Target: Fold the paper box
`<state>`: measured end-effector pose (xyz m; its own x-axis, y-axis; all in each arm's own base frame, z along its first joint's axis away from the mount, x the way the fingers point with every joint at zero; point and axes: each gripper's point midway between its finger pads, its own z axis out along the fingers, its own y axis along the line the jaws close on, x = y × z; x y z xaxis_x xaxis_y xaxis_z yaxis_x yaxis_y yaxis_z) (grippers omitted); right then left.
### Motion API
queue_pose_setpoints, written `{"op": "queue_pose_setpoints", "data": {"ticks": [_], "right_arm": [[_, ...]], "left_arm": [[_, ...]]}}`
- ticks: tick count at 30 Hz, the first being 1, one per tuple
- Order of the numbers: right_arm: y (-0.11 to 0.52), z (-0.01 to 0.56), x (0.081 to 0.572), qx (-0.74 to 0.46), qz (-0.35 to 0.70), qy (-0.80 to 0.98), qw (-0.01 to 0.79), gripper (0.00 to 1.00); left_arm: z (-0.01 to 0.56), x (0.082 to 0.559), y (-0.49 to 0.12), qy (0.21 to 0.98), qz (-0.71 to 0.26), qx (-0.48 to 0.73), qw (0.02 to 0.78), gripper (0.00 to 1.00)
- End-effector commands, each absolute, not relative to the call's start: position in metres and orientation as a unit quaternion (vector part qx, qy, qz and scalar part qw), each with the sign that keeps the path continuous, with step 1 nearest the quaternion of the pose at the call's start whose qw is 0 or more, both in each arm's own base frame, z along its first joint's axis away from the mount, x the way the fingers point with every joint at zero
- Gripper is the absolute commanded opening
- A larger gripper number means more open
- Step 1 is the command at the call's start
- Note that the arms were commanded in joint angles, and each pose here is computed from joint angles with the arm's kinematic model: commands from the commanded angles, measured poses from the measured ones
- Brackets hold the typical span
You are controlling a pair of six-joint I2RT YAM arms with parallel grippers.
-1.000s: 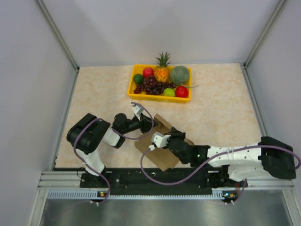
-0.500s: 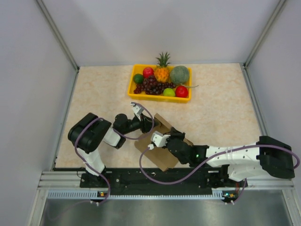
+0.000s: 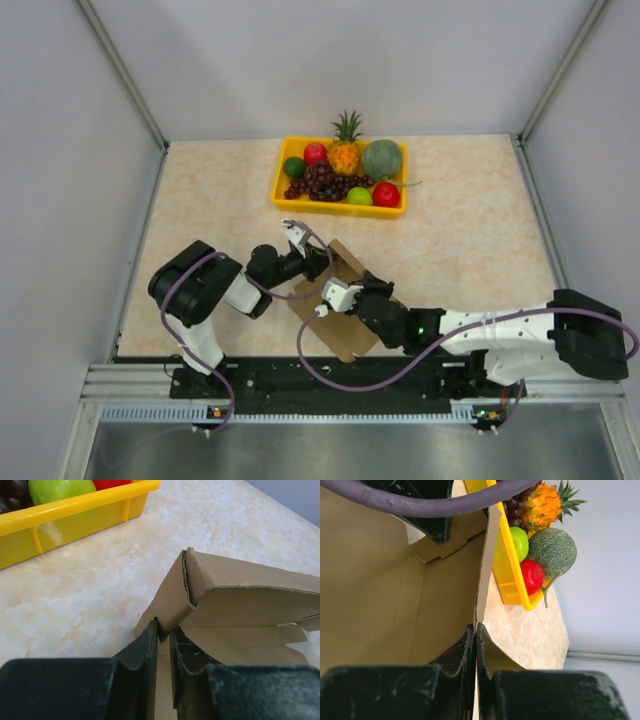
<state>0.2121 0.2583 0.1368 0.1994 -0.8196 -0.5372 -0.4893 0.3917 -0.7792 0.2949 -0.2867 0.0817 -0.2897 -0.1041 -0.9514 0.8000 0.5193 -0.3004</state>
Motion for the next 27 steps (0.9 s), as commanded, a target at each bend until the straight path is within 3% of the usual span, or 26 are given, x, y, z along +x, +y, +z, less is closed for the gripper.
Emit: {"op": "queue_pose_setpoints", "data": {"ticks": [1, 9, 12, 13, 16, 27], "right_arm": [[0.254, 0.075, 0.180, -0.619, -0.092, 0.621, 0.472, 0.00], [0.260, 0.095, 0.185, -0.566, -0.049, 0.650, 0.505, 0.19], [0.262, 0.112, 0.191, -0.515, -0.013, 0.676, 0.526, 0.39], [0.263, 0.116, 0.190, -0.498, 0.004, 0.686, 0.531, 0.50], [0.265, 0.139, 0.187, -0.457, 0.056, 0.695, 0.553, 0.63], [0.265, 0.233, 0.180, -0.277, 0.264, 0.734, 0.561, 0.76]], "left_arm": [[0.172, 0.302, -0.300, 0.543, -0.435, 0.266, 0.667, 0.13], [0.166, 0.297, -0.302, 0.545, -0.429, 0.275, 0.666, 0.03], [0.166, 0.296, -0.304, 0.543, -0.429, 0.278, 0.666, 0.00], [0.166, 0.295, -0.305, 0.543, -0.430, 0.280, 0.665, 0.00], [0.163, 0.294, -0.306, 0.544, -0.429, 0.283, 0.663, 0.00], [0.155, 0.294, -0.304, 0.552, -0.417, 0.289, 0.662, 0.00]]}}
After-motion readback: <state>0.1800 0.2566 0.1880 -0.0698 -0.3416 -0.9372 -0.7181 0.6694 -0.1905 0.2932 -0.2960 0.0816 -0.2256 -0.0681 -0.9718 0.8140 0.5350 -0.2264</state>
